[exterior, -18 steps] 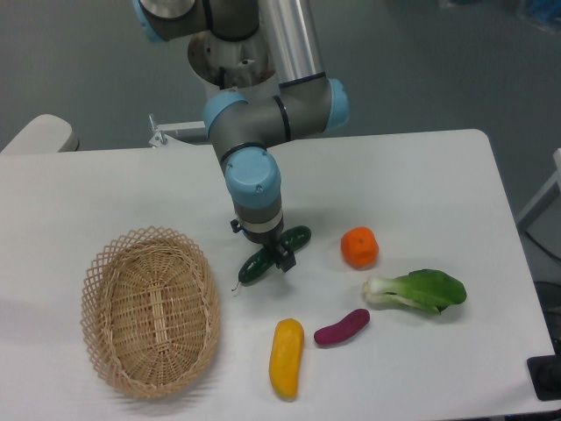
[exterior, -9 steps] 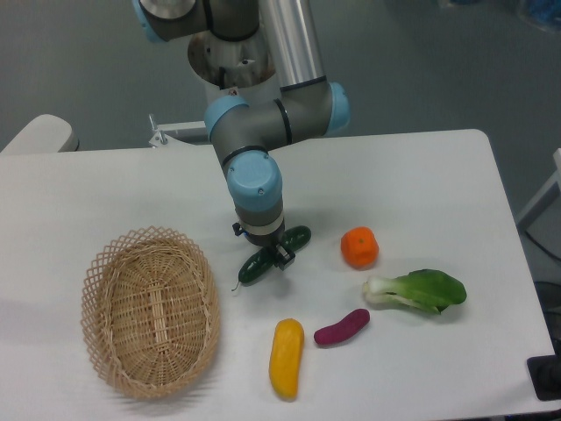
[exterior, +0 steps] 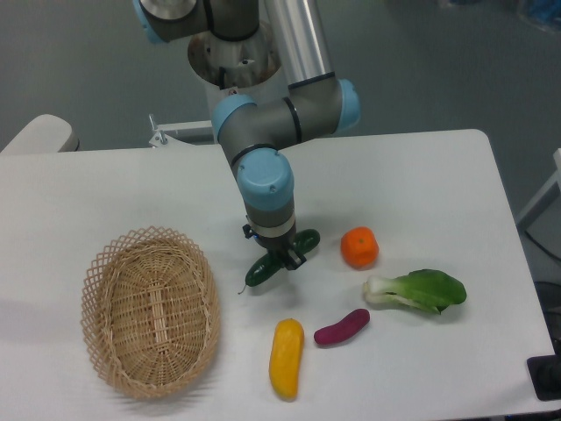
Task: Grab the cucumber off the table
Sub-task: 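Lift the held cucumber up and carry it away from the basket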
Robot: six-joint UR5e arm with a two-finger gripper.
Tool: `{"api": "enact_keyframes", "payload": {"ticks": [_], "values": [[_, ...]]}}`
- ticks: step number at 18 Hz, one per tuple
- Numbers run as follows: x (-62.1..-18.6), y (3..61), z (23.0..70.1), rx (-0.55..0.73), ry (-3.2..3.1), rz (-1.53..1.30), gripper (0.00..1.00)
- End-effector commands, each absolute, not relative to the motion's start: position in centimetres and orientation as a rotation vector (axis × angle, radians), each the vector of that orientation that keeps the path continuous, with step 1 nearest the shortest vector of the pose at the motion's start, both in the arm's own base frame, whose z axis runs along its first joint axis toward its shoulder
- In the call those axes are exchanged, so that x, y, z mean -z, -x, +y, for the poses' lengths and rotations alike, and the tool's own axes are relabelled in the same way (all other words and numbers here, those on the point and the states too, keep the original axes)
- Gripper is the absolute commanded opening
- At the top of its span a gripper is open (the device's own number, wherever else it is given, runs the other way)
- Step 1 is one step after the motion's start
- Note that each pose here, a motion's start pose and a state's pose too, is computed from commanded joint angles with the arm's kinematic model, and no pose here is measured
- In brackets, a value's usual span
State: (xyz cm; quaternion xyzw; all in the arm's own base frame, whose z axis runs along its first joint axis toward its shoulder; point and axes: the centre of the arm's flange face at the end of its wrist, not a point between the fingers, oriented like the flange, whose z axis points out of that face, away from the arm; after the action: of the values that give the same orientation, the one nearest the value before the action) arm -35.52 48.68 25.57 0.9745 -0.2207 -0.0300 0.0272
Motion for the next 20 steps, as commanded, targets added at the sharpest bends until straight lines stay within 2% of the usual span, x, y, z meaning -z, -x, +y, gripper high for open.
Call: {"api": "enact_keyframes", "payload": {"ticks": [5, 9, 14, 18, 20], "values": [[-33.7, 41.9, 49.1, 0.179, -3.037, -0.709, 0.07], [-37.1, 47.7, 46.3, 0.17, -3.041, -0.756, 0.07], [-38.4, 53.1, 40.5, 0.164, -3.034, -0.88, 0.07], [-38.7, 55.8, 36.0, 0.126, -3.037, -0.965, 0.07], [-38.8, 56.3, 35.1, 0.127, -3.043, -0.986, 0.07]]}}
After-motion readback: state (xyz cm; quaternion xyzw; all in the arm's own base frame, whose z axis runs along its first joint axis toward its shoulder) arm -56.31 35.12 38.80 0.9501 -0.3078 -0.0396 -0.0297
